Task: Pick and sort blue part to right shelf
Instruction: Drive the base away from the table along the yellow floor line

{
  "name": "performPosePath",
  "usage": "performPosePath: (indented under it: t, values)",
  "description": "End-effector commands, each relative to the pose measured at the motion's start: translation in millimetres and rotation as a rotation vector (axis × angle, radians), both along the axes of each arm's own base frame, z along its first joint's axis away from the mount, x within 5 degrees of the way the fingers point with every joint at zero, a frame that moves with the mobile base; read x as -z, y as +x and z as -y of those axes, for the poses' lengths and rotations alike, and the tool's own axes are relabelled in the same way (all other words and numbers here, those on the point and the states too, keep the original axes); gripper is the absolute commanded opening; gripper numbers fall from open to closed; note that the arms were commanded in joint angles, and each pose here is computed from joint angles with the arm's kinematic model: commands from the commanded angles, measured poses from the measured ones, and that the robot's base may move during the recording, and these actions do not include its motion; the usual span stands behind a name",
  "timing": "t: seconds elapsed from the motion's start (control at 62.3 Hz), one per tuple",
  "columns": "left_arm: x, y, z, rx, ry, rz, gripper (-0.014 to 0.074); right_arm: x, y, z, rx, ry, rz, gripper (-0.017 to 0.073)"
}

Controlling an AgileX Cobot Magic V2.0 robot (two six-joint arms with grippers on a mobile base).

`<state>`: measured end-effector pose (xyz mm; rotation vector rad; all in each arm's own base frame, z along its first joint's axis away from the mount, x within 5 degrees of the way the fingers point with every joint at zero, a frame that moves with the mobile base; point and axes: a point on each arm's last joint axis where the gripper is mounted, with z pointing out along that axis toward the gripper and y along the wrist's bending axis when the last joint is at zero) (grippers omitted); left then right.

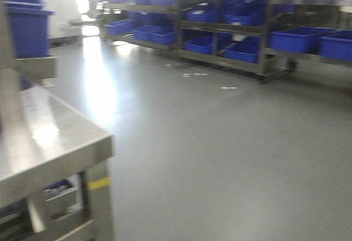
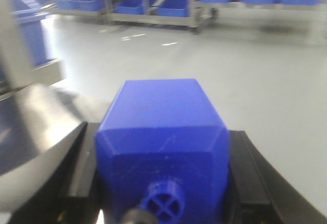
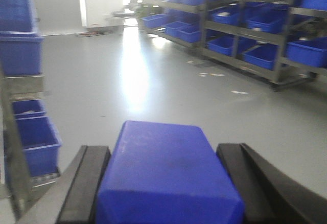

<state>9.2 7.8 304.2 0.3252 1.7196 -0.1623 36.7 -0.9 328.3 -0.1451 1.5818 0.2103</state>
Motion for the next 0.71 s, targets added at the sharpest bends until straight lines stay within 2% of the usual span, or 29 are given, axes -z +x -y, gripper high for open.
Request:
performPosePath:
  t: [0.0, 0.69]
  values:
    - [-14.9, 0.1, 1.0, 0.016, -0.027, 0.092, 0.0323, -15.8, -1.2, -1.5, -0.019, -0.005, 0.109, 0.0155]
    - [-14.9, 0.1, 1.0, 0.016, -0.027, 0.092, 0.0323, -15.8, -1.2, -1.5, -0.019, -0.005, 0.109, 0.0155]
